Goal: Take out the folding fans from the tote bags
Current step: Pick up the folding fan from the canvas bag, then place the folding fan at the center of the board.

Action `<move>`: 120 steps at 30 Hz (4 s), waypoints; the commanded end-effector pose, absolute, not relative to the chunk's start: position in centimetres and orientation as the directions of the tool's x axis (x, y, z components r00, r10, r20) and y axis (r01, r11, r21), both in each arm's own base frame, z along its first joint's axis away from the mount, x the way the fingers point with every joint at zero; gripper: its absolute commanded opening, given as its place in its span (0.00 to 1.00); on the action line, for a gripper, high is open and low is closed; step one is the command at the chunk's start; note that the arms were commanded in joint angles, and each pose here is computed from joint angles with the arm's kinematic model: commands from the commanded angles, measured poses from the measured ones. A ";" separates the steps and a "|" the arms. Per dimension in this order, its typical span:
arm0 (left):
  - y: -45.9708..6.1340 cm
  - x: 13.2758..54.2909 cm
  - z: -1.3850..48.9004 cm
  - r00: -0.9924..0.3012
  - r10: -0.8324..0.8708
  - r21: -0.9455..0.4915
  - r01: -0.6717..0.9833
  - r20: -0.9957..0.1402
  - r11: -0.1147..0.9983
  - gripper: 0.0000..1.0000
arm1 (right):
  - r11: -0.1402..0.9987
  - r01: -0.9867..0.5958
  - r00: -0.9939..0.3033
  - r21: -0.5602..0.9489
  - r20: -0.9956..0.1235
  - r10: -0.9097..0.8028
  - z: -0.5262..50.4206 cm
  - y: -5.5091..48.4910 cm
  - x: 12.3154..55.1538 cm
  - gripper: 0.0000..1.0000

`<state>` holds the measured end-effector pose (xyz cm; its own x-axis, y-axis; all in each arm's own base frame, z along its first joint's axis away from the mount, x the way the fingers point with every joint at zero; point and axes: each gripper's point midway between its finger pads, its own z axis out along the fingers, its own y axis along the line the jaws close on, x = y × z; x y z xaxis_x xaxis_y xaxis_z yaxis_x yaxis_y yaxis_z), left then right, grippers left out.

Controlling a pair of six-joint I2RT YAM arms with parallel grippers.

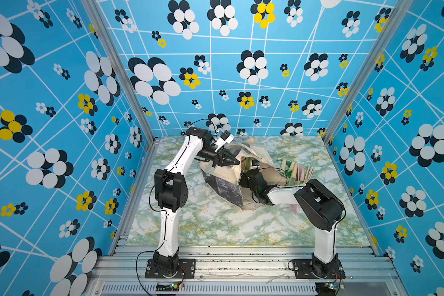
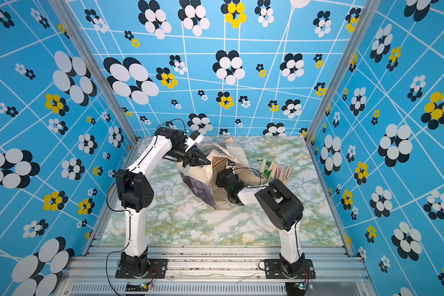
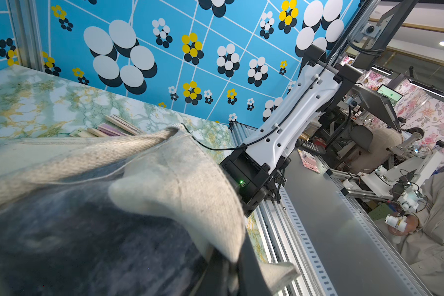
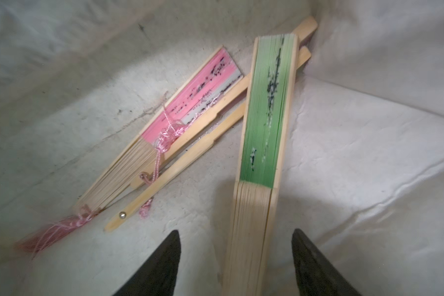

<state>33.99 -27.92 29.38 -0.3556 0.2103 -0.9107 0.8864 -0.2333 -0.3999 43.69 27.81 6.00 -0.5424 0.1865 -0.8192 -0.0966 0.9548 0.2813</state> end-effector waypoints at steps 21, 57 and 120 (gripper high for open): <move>-28.2 31.1 31.7 -0.480 0.249 -0.533 0.812 -0.842 -0.239 0.00 | 0.982 0.085 -0.614 0.168 -0.768 0.184 3.4 25.5 44.7 0.24; -27.0 32.8 30.4 -0.504 0.234 -0.549 0.811 -0.832 -0.204 0.00 | 0.755 -0.608 -0.404 0.245 -0.914 -0.028 17.1 22.8 26.1 0.01; -26.8 31.4 32.1 -0.475 0.247 -0.525 0.826 -0.844 -0.206 0.00 | 0.936 0.241 -0.586 0.258 -0.730 0.352 10.6 0.6 43.6 0.57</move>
<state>34.06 -27.42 29.47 -0.3543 0.2270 -0.9072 0.8902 -0.2152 -0.4015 44.76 0.87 11.70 -0.5534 0.3050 -0.7751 0.1929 0.9522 0.2370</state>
